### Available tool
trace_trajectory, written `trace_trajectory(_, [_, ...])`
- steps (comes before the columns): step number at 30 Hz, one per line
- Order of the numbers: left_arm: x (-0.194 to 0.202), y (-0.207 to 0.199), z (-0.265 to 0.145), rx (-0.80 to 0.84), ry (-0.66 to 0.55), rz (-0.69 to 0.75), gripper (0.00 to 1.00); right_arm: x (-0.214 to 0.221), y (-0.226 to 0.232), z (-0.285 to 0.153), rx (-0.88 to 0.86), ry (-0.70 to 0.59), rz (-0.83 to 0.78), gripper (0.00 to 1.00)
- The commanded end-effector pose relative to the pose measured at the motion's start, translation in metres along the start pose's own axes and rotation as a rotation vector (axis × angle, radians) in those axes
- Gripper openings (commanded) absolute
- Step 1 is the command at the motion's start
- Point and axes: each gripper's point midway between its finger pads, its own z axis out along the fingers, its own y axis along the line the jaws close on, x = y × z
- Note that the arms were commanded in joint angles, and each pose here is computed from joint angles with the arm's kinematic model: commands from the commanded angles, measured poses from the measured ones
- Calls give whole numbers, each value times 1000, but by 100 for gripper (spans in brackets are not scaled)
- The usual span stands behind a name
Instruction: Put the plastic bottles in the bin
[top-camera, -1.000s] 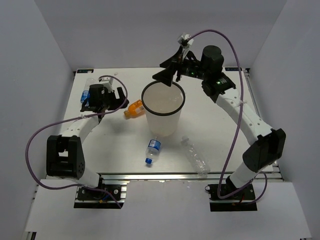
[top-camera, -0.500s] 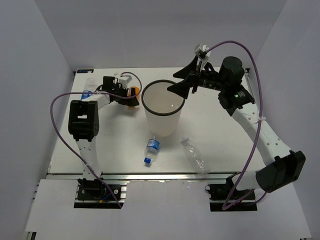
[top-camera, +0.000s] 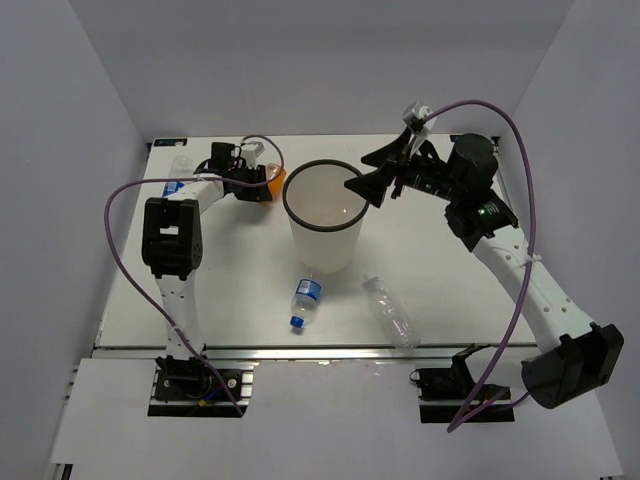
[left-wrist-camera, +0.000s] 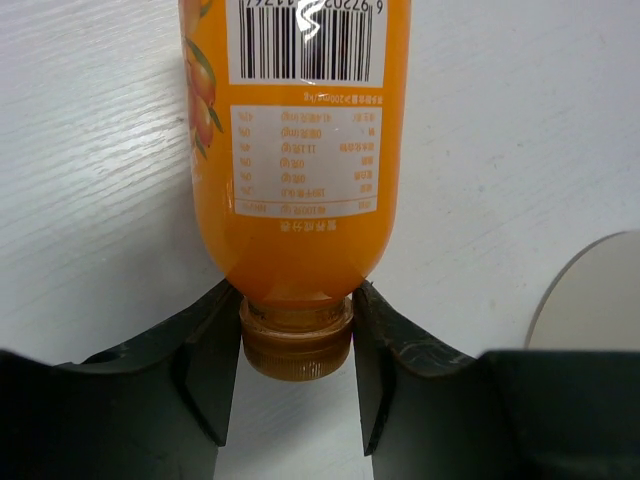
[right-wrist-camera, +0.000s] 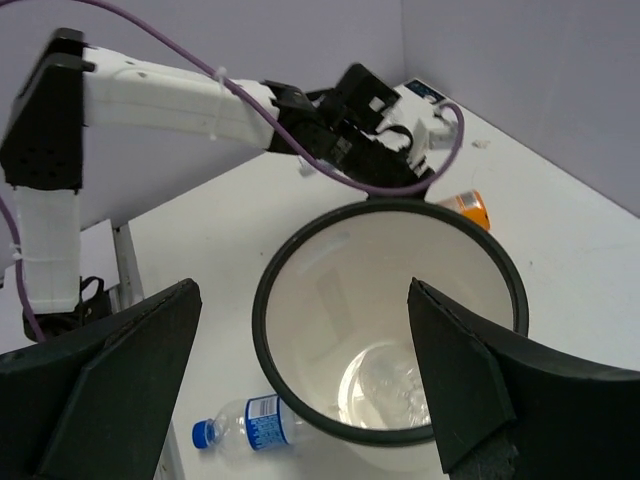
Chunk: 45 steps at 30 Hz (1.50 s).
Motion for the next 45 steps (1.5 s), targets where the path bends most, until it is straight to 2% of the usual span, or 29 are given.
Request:
trace_trajectory(1, [-42,-7,-35,-63,-92,-8,0,-6,-5,-12,79,-50,-18,89])
trace_trajectory(3, [-69,-12,-65,-116,-180,-17,0,-5,-4,-21,116,-67,-24,89])
trace_trajectory(4, [-85,-15,-78,-139,-236,-40,0,10,-14,-26,177,-57,-1,89])
trace_trajectory(5, [-109,-24,-104,-158,-308,-36,0,6,-10,-36,206,-83,-4,89])
trace_trajectory(7, [-133,-37,-133,-158,-383,-69,0,17,-22,-49,313,-99,22,89])
trace_trajectory(9, [-163,-59,-175,-134,-498,-103,0,40,-37,-70,458,-101,69,89])
trace_trajectory(12, [-176,-92,-216,-77,-582,-124,0,98,-53,-106,674,-34,247,89])
trace_trajectory(14, [-171,-134,-222,-4,-591,-78,0,138,-52,-128,754,23,314,89])
trace_trajectory(16, [-163,-165,-232,-11,-611,-6,0,153,-46,-139,770,51,317,89])
trace_trajectory(17, [-153,-200,-226,35,-579,38,0,171,-43,-146,776,110,328,89])
trace_trajectory(20, [-125,-247,-228,140,-542,128,3,193,-21,-142,662,197,351,89])
trace_trajectory(22, [-99,-257,-227,176,-532,151,7,215,-15,-142,618,258,362,89])
trace_trajectory(25, [-72,-267,-224,181,-525,150,16,248,-15,-140,589,335,379,89])
trace_trajectory(26, [-66,-272,-223,187,-516,153,24,255,-17,-140,591,352,387,89])
trace_trajectory(29, [-55,-283,-222,218,-493,185,41,274,-24,-138,607,402,417,89])
trace_trajectory(30, [-53,-285,-221,219,-482,203,53,277,-25,-137,608,413,420,89])
trace_trajectory(32, [-53,-289,-221,221,-476,221,58,287,-29,-138,614,451,421,89])
trace_trajectory(34, [-60,-287,-222,201,-480,227,94,292,-32,-138,625,470,422,89])
trace_trajectory(35, [-67,-287,-224,190,-488,229,98,295,-32,-138,627,475,426,89])
trace_trajectory(43, [-112,-281,-242,80,-565,202,98,312,-26,-131,576,526,444,89])
trace_trajectory(45, [-122,-254,-247,-77,-601,138,98,320,-25,-127,575,543,451,89])
